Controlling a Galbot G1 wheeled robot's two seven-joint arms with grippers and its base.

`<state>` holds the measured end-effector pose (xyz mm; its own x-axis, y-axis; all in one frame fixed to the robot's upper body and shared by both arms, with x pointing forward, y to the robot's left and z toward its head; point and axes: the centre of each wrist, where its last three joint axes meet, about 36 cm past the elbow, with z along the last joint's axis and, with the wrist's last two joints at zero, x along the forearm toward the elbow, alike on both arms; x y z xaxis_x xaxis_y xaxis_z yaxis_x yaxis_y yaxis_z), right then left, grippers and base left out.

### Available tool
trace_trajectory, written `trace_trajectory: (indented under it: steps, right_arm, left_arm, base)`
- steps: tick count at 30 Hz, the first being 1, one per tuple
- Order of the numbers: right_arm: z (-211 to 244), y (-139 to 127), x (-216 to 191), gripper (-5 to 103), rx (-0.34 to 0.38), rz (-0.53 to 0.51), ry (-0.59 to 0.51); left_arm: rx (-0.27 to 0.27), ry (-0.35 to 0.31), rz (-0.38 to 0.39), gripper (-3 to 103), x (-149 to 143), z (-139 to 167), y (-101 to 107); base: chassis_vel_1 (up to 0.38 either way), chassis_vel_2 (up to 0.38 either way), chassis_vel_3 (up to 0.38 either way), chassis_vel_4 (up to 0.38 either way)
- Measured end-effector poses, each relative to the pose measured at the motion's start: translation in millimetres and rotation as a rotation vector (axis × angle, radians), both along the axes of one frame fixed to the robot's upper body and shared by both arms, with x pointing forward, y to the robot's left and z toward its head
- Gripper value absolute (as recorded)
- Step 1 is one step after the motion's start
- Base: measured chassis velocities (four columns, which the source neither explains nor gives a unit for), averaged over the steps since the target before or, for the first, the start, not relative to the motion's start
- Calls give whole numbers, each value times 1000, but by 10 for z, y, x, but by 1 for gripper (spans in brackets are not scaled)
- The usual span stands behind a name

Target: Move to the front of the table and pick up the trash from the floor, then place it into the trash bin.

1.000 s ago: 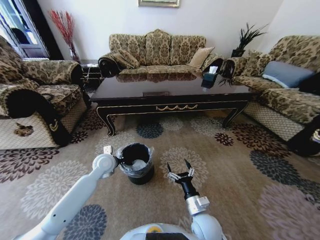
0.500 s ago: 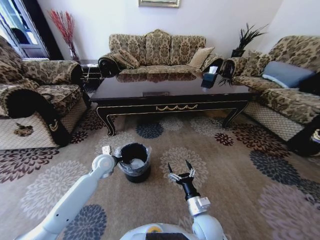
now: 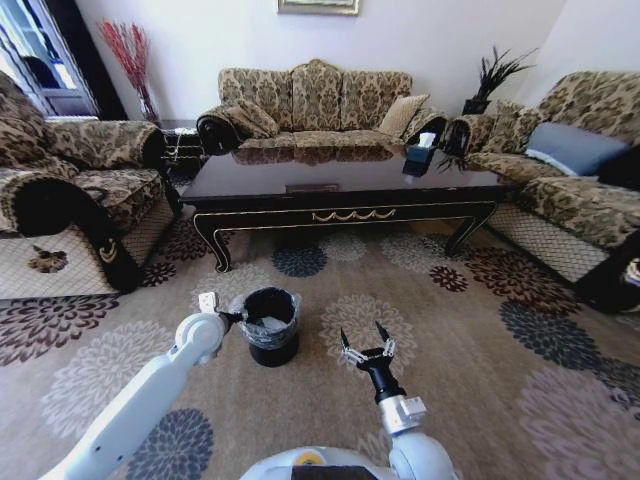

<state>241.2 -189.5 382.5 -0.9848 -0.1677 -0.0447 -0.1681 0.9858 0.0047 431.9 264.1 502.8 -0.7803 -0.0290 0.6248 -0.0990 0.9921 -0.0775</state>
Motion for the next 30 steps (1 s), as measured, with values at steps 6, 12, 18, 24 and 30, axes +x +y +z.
trace_trajectory:
  steps: [6,12,18,24,30]
  right_arm:
    - [67,-272,87,100,-5,-134,-56]
    - [251,-707,188,100,-32,-208,-91]
    - [314,-758,136,100,-41,-145,-103]
    - [262,-723,95,100,-53,-93,-93]
    - [221,-729,88,100,-56,-83,-82]
  left_arm:
    - [126,-318,-20,97,-251,94,361]
    - [281,-535,-59,100,-771,-149,648]
    - [375,-629,-93,100,-1313,-378,805]
    - [433,-721,-120,100,-1779,-558,948]
    - [412,-735,-114,100,-2173,-646,1041]
  base:
    - [0,0,0,0]
    - [0,0,0,0]
    - [0,0,0,0]
    - [0,0,0,0]
    - [0,0,0,0]
